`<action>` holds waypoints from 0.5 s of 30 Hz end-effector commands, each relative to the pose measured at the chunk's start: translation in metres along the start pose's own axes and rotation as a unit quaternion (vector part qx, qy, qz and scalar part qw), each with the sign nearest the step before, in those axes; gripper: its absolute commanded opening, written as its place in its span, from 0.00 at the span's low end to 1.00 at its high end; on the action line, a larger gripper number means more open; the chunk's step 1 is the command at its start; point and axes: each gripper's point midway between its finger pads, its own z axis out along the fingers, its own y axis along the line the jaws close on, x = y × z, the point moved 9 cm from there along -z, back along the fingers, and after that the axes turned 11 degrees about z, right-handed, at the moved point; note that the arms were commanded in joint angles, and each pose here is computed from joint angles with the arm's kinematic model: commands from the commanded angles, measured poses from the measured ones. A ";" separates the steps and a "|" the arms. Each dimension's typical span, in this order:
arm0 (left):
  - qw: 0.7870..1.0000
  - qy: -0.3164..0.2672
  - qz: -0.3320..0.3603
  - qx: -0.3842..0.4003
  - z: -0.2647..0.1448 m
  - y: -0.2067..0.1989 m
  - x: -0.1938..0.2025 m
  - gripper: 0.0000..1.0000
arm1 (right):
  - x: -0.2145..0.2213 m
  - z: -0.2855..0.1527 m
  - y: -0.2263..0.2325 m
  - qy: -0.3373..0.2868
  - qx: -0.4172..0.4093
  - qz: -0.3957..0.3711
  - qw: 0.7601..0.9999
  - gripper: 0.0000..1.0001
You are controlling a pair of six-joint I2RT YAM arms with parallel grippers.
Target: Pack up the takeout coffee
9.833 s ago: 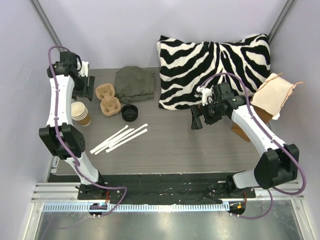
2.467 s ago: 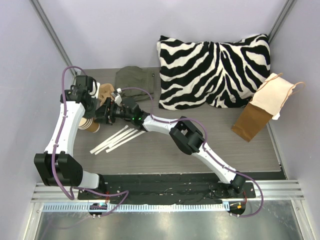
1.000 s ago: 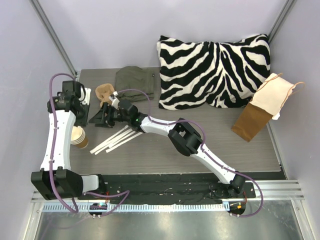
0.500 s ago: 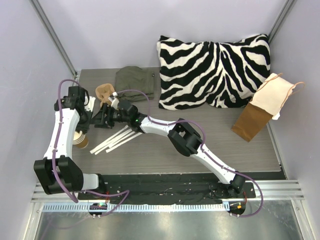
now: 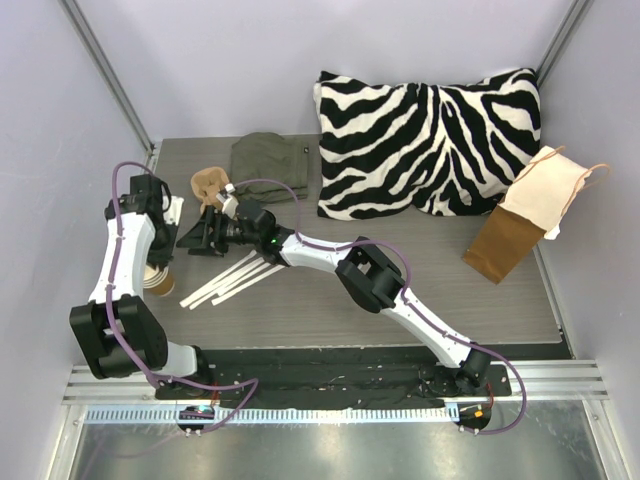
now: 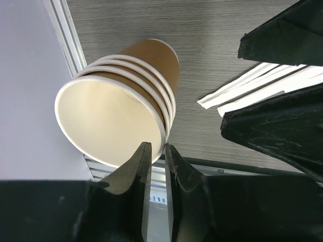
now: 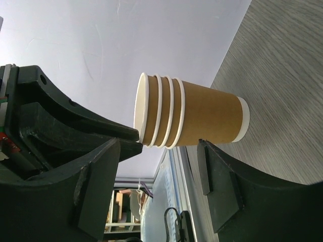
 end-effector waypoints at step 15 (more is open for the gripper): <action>1.000 -0.014 -0.001 0.001 0.009 0.006 -0.006 0.02 | 0.004 0.000 0.016 0.004 -0.034 -0.012 0.999 0.71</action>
